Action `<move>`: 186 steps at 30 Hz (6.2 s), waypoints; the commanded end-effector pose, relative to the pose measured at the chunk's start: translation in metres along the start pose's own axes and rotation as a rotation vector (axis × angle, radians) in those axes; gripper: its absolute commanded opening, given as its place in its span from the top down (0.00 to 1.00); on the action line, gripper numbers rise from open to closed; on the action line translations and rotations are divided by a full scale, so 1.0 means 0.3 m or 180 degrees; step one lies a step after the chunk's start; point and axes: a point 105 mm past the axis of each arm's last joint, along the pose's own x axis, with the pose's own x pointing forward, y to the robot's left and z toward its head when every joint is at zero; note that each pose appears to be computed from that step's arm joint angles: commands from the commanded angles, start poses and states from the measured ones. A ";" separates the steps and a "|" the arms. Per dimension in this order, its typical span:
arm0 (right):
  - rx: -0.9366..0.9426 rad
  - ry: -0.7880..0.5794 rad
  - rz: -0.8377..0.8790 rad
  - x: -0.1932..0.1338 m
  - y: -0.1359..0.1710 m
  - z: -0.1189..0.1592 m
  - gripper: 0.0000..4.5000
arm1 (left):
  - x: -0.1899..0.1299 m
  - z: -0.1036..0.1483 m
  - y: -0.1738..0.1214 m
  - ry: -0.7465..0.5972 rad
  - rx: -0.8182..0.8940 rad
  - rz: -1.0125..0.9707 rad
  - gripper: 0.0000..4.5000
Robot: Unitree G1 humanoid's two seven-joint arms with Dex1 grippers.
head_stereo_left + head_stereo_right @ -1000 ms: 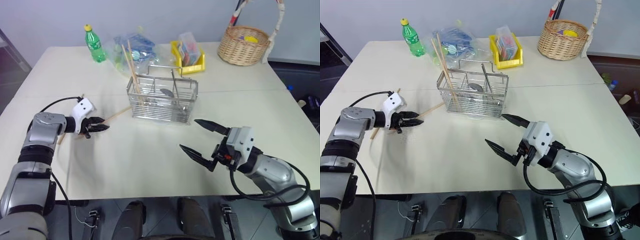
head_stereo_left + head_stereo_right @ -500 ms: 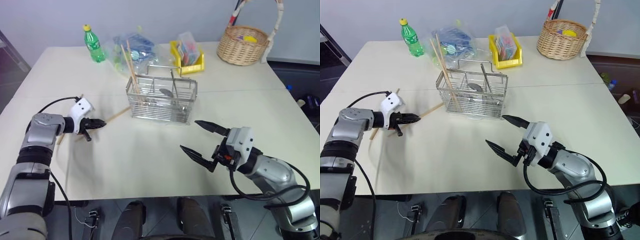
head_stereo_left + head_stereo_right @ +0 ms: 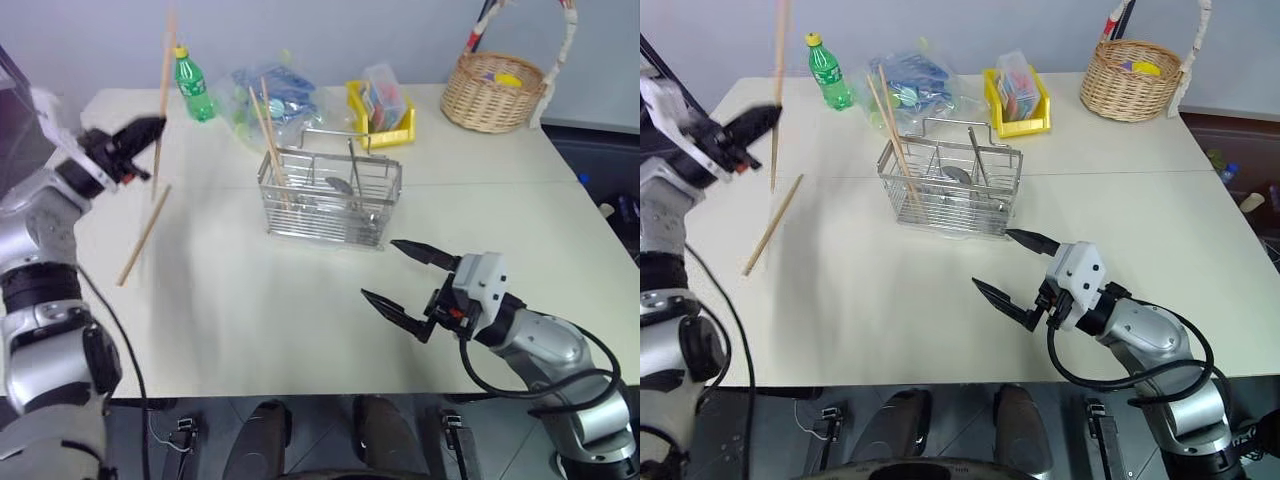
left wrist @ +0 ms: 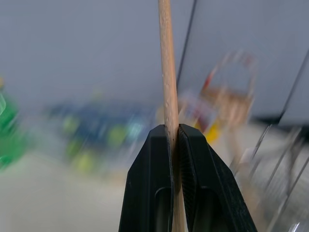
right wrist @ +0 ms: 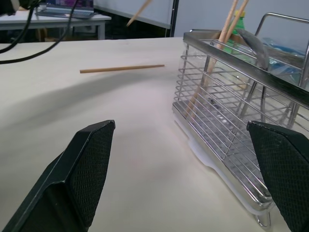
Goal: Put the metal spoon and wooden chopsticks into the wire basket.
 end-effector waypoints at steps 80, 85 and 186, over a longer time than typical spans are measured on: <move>-0.0123 -0.0142 0.0604 -0.013 -0.024 0.150 0.00 | -0.387 -0.078 0.280 0.1494 0.1445 0.2710 0.01; -0.0099 0.0021 0.0582 -0.055 -0.068 0.120 0.00 | -0.515 -0.171 0.298 0.1913 0.1327 0.2887 0.01; 0.0351 -0.0210 -0.1208 -0.140 -0.131 0.161 0.00 | 0.312 -0.209 -0.283 -0.0699 -0.0373 -0.0669 0.99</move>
